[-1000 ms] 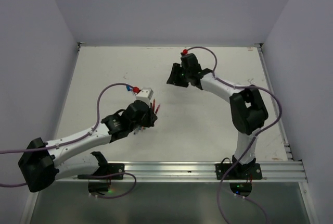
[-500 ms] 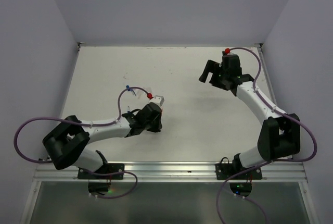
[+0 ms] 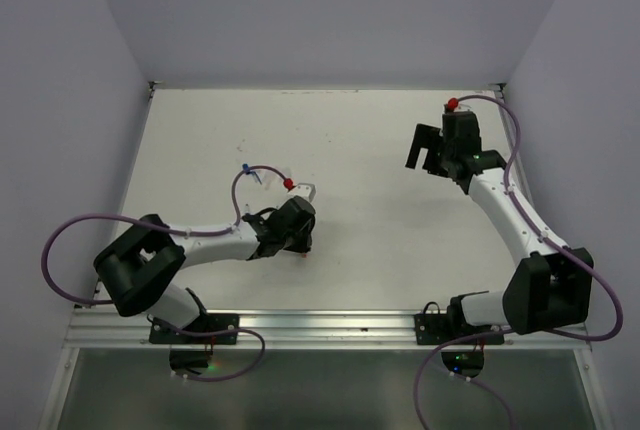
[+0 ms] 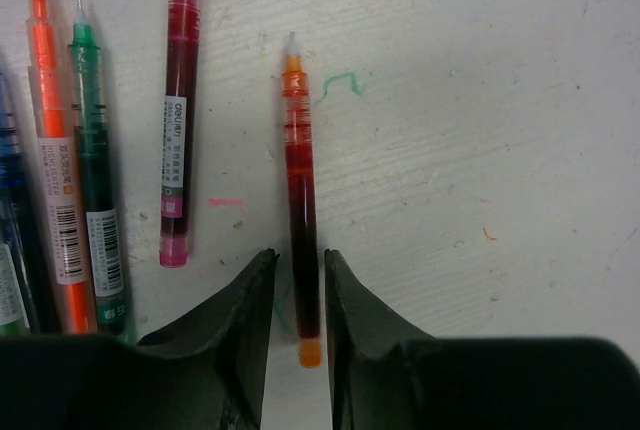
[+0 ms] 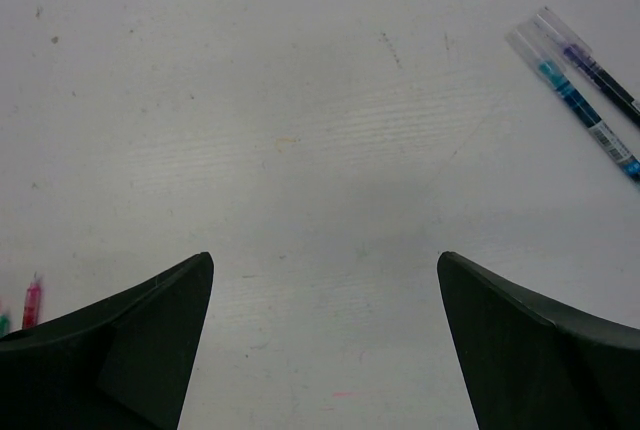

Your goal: Open the pen caps

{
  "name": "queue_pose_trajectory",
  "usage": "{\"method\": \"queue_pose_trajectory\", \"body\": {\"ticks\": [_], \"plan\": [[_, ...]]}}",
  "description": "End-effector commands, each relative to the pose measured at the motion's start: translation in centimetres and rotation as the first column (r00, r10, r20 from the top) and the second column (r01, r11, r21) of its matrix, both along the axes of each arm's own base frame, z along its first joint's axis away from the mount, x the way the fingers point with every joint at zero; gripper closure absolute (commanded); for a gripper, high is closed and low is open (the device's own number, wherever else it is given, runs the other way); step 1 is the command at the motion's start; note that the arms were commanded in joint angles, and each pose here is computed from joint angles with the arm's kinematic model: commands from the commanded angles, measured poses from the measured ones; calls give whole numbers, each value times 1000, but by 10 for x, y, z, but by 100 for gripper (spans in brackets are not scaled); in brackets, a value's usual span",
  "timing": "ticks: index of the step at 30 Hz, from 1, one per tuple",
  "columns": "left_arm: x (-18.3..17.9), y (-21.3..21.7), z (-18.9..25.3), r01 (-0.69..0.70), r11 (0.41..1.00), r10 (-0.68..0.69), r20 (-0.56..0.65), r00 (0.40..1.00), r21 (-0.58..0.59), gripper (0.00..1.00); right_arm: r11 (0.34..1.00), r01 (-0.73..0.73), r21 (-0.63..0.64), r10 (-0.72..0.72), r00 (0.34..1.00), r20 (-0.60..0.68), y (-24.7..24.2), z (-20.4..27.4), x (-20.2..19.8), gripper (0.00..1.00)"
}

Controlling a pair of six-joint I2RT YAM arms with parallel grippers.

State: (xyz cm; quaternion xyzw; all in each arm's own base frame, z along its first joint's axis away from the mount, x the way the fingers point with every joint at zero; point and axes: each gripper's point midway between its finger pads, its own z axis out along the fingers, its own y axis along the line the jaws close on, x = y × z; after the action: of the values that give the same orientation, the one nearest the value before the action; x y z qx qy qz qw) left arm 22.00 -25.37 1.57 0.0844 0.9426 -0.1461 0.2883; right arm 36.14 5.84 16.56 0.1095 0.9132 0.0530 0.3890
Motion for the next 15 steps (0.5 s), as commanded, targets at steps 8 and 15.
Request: {"method": "queue_pose_trajectory", "body": {"ticks": [8, 15], "plan": [[-3, 37, -5, -90, 990, 87, 36, 996, 109, 62, 999, 34, -29, -35, 999, -21, -20, -5, -12, 1], [-8, -2, 58, 64, 994, -50, 150, 987, -88, 55, 998, 52, -32, -53, 997, -49, -24, -10, -14, 1]]}}
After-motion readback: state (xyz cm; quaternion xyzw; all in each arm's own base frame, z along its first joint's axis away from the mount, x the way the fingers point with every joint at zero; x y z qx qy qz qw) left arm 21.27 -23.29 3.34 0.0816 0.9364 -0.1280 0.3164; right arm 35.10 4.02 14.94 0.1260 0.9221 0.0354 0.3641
